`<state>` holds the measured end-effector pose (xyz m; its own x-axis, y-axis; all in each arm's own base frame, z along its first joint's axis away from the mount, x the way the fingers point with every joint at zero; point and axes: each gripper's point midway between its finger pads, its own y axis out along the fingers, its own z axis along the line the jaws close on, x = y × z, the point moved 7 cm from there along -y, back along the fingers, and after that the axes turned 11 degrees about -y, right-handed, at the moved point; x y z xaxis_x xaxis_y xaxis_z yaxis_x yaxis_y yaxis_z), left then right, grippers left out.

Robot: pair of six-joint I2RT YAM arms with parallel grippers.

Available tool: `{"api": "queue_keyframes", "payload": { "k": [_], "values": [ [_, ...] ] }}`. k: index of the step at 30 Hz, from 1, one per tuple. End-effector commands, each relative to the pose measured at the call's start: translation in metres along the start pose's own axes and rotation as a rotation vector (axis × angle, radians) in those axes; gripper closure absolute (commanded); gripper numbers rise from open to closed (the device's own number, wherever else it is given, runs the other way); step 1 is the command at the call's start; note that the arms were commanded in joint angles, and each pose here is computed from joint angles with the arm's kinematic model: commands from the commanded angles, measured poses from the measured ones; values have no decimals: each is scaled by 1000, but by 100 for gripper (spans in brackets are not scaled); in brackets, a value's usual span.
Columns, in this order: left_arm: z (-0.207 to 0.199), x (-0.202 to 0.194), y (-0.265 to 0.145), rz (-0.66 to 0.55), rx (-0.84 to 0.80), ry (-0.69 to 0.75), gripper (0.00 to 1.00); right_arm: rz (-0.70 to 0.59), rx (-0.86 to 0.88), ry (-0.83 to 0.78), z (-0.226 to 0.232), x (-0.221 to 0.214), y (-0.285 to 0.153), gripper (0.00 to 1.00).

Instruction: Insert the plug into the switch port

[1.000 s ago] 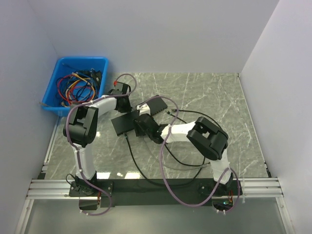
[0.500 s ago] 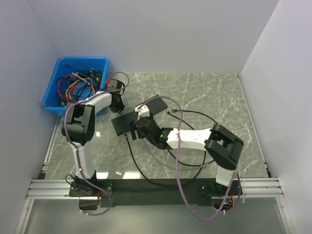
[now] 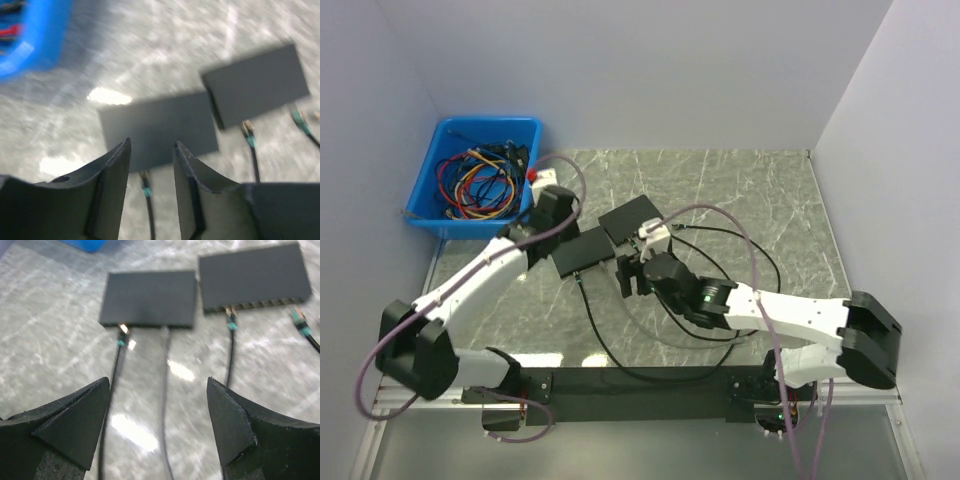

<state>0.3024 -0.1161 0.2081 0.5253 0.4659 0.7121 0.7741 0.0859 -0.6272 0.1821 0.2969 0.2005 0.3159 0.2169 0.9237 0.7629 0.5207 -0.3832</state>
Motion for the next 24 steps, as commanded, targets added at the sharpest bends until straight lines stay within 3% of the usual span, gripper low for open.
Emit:
{"api": "queue_keyframes", "payload": {
  "k": [1, 8, 13, 17, 22, 24],
  "values": [
    [-2, -19, -21, -49, -5, 0, 53, -34, -38, 39, -14, 3, -25, 15],
    [1, -64, -69, -93, -112, 49, 42, -66, -23, 89, -34, -12, -63, 15],
    [16, -85, -81, -113, -223, 47, 41, -103, -16, 130, -46, -19, -83, 15],
    [32, -77, -79, -229, -180, 9, 46, -123, 10, 152, -50, -25, -93, 15],
    [67, -56, -76, -528, -71, -54, 45, -143, 30, 180, -55, -30, -103, 15],
    [79, -48, -80, -626, -46, -55, 40, -150, 35, 190, -56, -30, -107, 15]
  ]
}}
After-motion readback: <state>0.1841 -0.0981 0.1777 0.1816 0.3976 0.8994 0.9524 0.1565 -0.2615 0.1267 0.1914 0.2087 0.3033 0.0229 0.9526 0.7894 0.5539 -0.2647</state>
